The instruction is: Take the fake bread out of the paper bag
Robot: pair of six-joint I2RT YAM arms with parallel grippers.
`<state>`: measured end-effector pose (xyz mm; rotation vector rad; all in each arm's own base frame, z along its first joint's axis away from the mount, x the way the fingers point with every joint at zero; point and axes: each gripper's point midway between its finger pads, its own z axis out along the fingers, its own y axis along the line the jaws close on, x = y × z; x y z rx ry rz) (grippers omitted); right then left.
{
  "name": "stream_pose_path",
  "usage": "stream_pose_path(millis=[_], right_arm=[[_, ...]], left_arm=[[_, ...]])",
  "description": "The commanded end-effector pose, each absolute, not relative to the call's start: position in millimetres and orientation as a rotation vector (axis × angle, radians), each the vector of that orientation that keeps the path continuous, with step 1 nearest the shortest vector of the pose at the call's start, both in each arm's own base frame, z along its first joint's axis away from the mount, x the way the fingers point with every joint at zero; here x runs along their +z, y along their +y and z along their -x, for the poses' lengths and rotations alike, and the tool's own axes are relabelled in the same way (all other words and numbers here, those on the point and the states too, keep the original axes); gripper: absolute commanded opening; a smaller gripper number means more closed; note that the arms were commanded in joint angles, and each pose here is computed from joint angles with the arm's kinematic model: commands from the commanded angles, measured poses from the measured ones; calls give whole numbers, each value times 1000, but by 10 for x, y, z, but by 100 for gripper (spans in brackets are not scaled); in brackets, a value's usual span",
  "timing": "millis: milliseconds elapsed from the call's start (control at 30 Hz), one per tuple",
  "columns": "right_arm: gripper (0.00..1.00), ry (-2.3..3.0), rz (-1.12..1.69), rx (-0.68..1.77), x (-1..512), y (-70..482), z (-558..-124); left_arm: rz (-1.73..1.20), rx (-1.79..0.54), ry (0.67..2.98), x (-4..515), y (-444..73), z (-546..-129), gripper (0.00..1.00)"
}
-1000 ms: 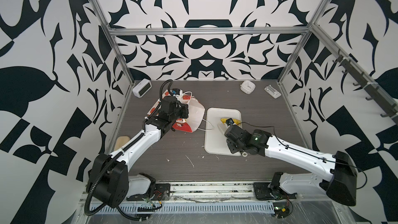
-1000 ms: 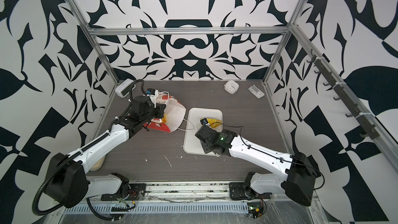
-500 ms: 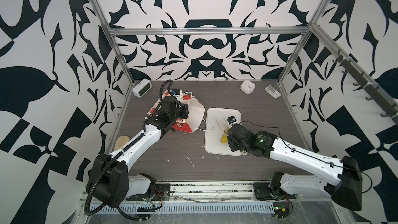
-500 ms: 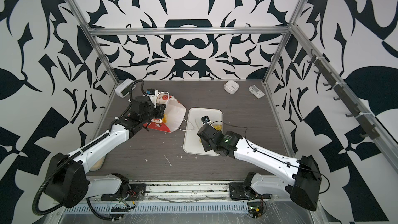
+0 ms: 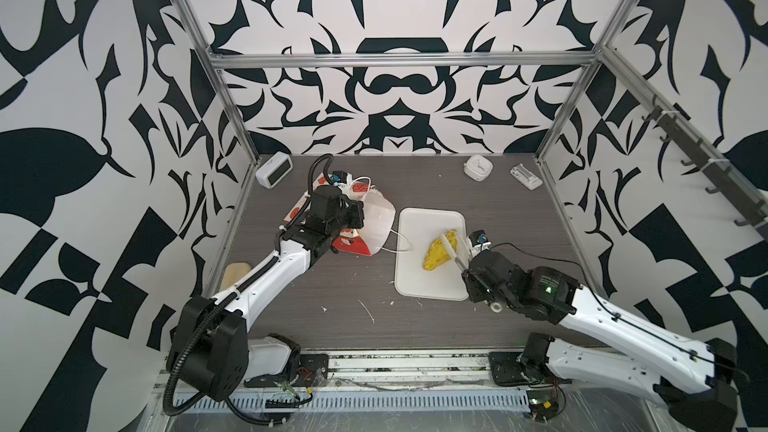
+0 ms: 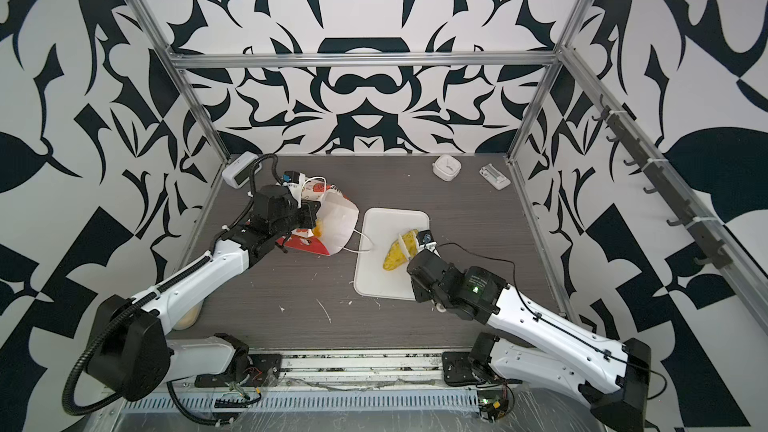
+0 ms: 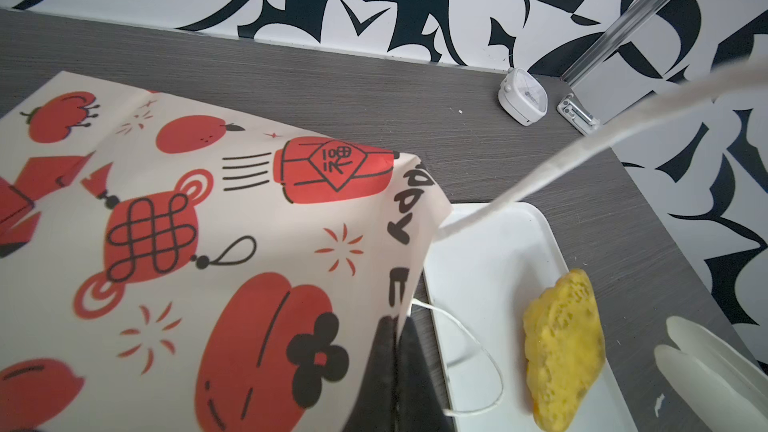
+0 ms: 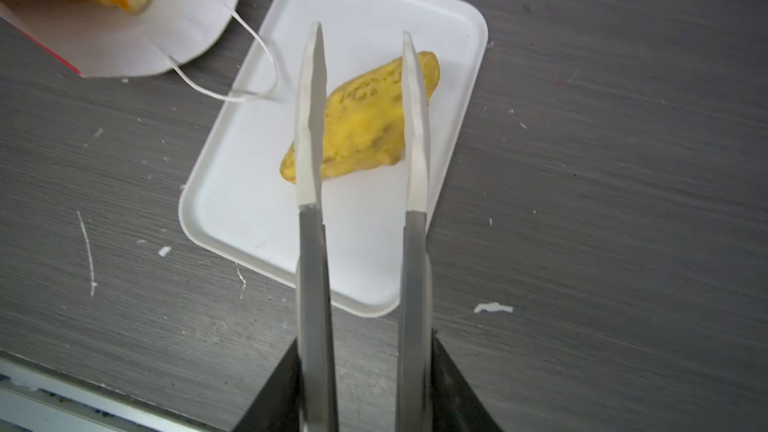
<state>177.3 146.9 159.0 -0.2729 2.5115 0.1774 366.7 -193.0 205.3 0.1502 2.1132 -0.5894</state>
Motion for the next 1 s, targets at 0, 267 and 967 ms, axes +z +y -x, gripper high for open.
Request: stream_pose_path(millis=[0, 267, 967], right_arm=[[45, 2559, 143, 163, 1501, 1281, -1655], [46, 2516, -7, 362, 1316, 1357, -1630], [51, 2485, -185, 793, 1131, 1651, -1897]], left_arm=[[-137, -620, 2086, 2111, -1930, -3657, 3], [-144, -649, 2089, 2091, -1968, -3644, 3], [-142, -661, 2094, 2050, -1982, -3637, 3]])
